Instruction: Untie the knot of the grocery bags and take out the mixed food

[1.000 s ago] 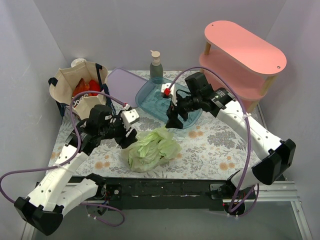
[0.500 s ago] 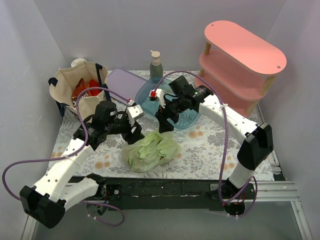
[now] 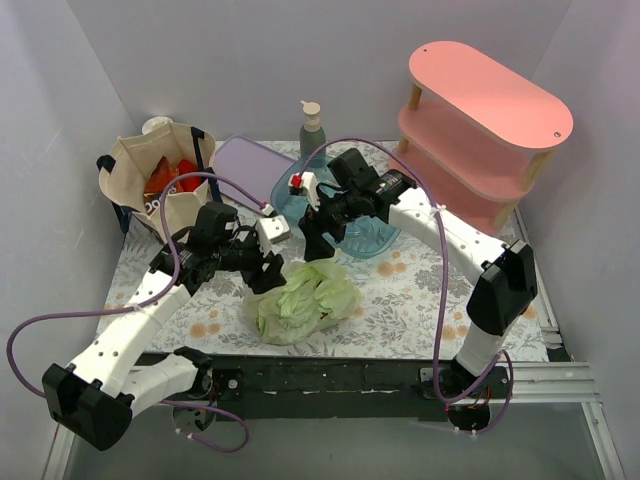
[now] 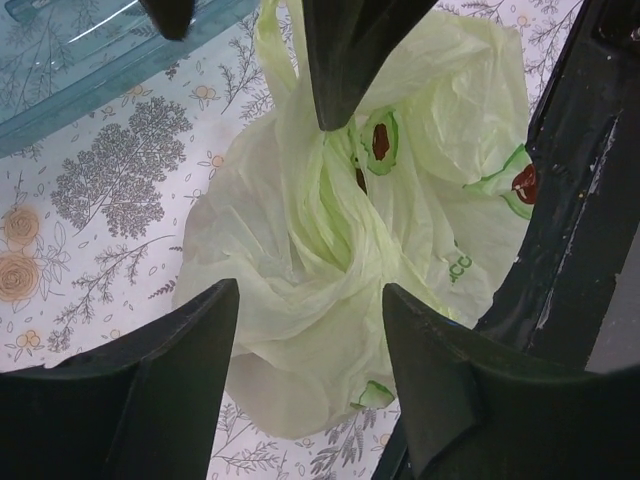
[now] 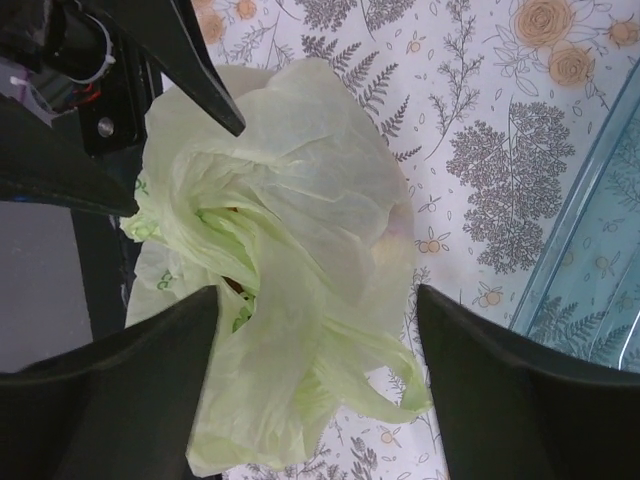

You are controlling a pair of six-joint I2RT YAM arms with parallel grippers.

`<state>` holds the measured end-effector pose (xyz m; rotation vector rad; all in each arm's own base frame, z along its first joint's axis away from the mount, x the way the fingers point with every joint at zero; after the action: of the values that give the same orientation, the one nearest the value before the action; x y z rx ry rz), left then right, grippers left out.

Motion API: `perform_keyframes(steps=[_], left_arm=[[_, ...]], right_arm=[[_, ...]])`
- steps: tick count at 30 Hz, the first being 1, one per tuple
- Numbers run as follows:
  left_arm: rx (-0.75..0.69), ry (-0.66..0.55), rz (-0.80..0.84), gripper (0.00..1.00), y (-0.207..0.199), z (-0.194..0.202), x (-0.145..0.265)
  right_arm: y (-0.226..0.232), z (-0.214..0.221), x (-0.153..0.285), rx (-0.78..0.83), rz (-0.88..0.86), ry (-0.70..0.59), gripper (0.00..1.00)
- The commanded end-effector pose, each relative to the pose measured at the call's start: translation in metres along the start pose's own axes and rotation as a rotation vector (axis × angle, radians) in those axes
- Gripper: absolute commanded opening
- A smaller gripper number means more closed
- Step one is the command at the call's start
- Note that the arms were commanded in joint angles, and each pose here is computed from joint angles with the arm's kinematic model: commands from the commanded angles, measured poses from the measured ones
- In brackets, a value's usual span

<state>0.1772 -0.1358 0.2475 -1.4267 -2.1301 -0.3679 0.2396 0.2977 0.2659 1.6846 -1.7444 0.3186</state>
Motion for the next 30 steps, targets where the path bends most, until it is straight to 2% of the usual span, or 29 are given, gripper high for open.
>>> perform_keyframes(steps=[1,2,3,4,5,6,9,14,20,21,23,24,25,27,29,30], left_arm=[[-0.008,0.009,-0.007,0.52,-0.001,0.006,0.001],[-0.008,0.012,-0.014,0.34,0.000,0.006,0.001],[-0.006,0.020,-0.028,0.18,0.002,0.008,0.001],[-0.024,0.021,-0.036,0.00,0.002,0.008,0.003],[-0.027,0.027,-0.046,0.00,0.001,0.009,0.005],[-0.035,0.030,-0.069,0.00,0.002,0.009,0.008],[-0.043,0.034,-0.141,0.00,0.003,0.010,0.017],[-0.016,0.028,-0.257,0.00,0.005,0.020,0.036],[-0.001,0.007,-0.251,0.00,0.002,0.019,0.042],[-0.010,0.010,-0.243,0.00,0.003,0.017,0.041],[-0.042,-0.034,-0.221,0.03,0.003,0.000,0.046],[-0.028,-0.043,-0.205,0.18,0.005,-0.007,0.044],[-0.021,-0.069,-0.196,0.49,0.005,-0.018,0.046],[-0.024,-0.146,-0.169,0.65,0.006,-0.045,0.052],[0.033,-0.170,-0.132,0.75,0.012,-0.058,0.043],[0.045,-0.190,-0.106,0.76,0.011,-0.067,0.043]], right_arm=[[0.010,0.015,-0.011,0.017,0.022,0.056,0.70],[0.009,0.018,-0.010,0.026,0.053,0.069,0.63],[0.010,0.019,-0.007,0.038,0.068,0.068,0.50],[0.011,0.018,0.000,0.076,0.086,0.055,0.46],[0.008,0.017,0.006,0.090,0.125,0.049,0.42],[0.007,0.014,0.012,0.100,0.144,0.036,0.29],[0.001,0.001,0.044,0.115,0.221,-0.042,0.02],[-0.008,-0.001,0.098,0.072,0.356,-0.127,0.01],[0.010,0.042,0.106,0.002,0.337,-0.106,0.01],[0.012,0.046,0.105,-0.008,0.333,-0.103,0.03],[0.020,0.050,0.108,0.004,0.307,-0.102,0.25],[0.022,0.048,0.110,0.019,0.304,-0.105,0.44],[0.026,0.037,0.119,0.049,0.314,-0.135,0.51],[0.025,0.022,0.128,0.081,0.347,-0.167,0.63],[0.019,0.005,0.137,0.104,0.400,-0.193,0.66],[0.017,0.001,0.137,0.107,0.408,-0.195,0.71]])
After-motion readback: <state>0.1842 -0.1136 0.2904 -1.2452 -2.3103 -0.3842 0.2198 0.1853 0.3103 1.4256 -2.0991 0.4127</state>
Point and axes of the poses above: each gripper's point midway between its finger pads, its own x axis back along the fingers, its own y axis along the line the jaws close on, z = x × y, the point moved 8 cm from there along x, back along the fingers
